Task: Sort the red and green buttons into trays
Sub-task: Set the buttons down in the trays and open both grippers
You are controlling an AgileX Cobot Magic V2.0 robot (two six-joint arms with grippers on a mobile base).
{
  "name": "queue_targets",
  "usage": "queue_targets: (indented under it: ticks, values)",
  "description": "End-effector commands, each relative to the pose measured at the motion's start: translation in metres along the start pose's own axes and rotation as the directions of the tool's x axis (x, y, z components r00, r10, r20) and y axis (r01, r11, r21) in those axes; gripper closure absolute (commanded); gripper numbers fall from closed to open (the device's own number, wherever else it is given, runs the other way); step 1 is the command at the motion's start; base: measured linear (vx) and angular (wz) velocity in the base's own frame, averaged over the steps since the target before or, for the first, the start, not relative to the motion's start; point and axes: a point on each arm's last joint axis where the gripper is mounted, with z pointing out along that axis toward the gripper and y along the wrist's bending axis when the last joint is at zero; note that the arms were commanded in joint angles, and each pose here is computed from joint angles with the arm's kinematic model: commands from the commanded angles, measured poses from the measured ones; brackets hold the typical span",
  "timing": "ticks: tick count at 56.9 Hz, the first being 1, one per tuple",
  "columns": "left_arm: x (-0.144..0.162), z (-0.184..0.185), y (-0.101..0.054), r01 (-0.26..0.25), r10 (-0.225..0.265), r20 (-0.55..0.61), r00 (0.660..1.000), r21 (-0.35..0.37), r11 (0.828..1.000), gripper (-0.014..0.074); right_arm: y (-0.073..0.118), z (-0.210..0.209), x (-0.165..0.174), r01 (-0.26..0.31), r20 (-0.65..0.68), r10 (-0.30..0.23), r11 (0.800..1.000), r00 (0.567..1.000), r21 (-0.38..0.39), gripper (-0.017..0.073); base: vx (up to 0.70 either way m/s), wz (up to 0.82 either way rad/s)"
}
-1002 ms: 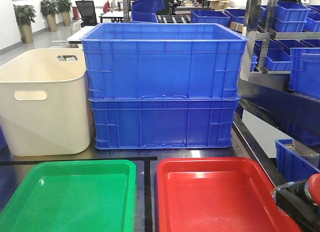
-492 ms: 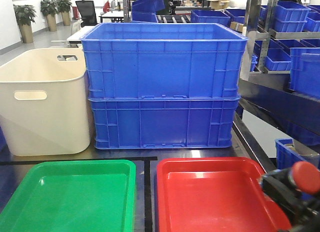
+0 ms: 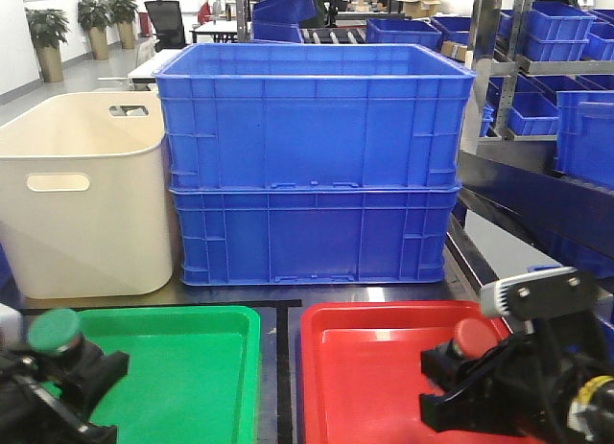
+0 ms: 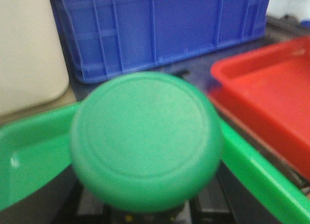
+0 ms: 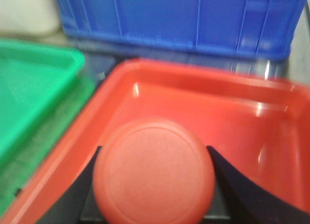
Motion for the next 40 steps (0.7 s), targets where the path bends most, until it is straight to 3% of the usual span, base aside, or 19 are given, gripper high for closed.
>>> queue_targets:
  ticks: [1,7,19,27,40]
  values:
    - [-0.015,0.008,-0.003,0.052,-0.054,0.089,0.995,0.031,0.998,0.0573,0.001,0.006,-0.018,0.008,0.119,-0.007,1.0,0.993,-0.01,0.0555,0.0,0.0]
    - [-0.006,0.019,-0.002,0.094,-0.095,0.045,0.994,0.024,0.995,0.0537,0.001,0.023,-0.01,0.008,0.091,-0.007,1.0,0.996,-0.008,0.0538,0.0,0.0]
    - [0.01,0.035,-0.002,0.1,-0.099,-0.029,0.995,0.021,0.995,0.0393,0.0,0.043,0.004,0.007,0.025,-0.007,1.0,1.0,-0.003,0.045,0.0,0.0]
    - [0.015,0.04,-0.002,0.102,-0.1,-0.052,0.994,0.021,0.995,0.0247,-0.001,0.049,0.01,0.007,-0.011,-0.007,1.0,1.0,0.0,0.0333,0.0,0.0]
    - [0.015,0.041,-0.002,0.102,-0.101,-0.049,0.994,0.022,0.995,0.0016,-0.001,0.051,0.011,0.007,-0.02,-0.007,1.0,1.0,0.001,0.0051,0.0,0.0]
